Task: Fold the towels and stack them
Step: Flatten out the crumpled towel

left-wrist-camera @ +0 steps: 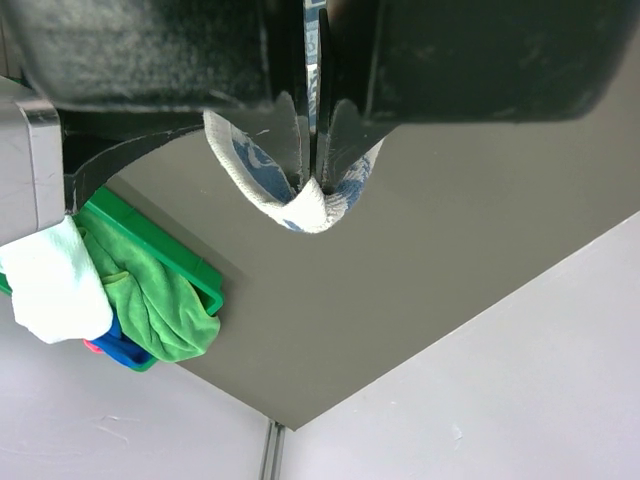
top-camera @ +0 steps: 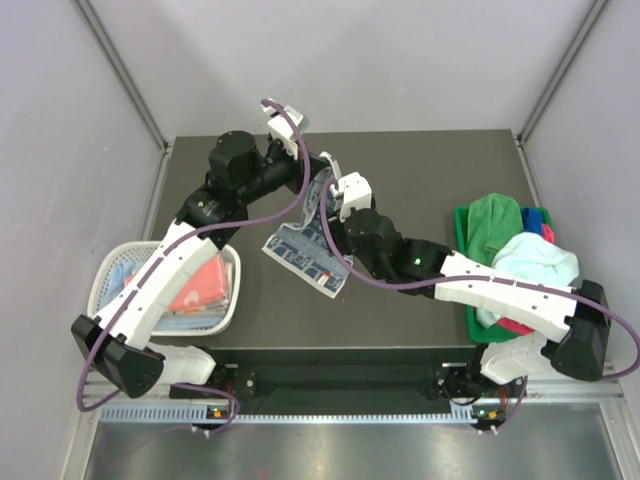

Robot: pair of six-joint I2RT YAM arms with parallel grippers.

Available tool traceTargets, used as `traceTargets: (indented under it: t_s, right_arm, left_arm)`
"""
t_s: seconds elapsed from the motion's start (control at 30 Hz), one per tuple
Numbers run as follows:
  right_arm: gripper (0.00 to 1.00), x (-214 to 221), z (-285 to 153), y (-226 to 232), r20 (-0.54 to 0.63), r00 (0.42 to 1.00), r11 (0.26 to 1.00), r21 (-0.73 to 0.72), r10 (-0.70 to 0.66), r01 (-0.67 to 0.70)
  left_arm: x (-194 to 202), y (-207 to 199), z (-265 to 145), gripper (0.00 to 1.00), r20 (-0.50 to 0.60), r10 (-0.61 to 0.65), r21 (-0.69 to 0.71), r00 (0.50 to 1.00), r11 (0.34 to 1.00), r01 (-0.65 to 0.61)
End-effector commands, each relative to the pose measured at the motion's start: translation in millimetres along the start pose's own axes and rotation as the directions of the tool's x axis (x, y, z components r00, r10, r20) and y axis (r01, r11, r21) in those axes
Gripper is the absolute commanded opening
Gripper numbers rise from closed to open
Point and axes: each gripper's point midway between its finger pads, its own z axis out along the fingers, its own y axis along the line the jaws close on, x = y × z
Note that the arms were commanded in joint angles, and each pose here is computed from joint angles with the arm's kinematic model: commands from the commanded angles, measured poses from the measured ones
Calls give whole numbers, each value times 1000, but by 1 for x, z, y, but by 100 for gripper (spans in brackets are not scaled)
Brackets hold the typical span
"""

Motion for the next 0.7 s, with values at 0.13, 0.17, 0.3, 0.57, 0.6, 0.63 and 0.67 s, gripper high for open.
traceTargets:
  t_s: [0.13,0.17,0.3,0.57,0.6,0.63,0.67]
  right_arm:
    - [61,5,-7,1,-24,1000,1000,5,16,-16]
    - [59,7,-6,2,-29,999,1000,7,16,-16]
    - [53,13,-4,3,-46,999,1000,5,12,-12]
    - [49,25,0,4,-79,997,1000,8,1,0]
    - [49,28,0,4,-87,996,1000,8,-1,2]
    - [49,29,0,4,-91,996,1000,10,-1,1]
    - [49,30,-1,4,-92,996,1000,10,2,-1]
  left_arm:
    - [-33,-1,-1,0,96,28,2,995,1000,-28]
    - [-33,-1,-1,0,97,28,2,995,1000,-29]
    - [-32,0,0,0,94,28,2,995,1000,-28]
    - [-30,1,2,0,87,24,-1,996,1000,-24]
    - [-31,1,2,0,90,26,0,996,1000,-26]
    - [-31,2,2,0,88,26,-3,996,1000,-26]
    - [-31,1,2,0,88,26,0,996,1000,-26]
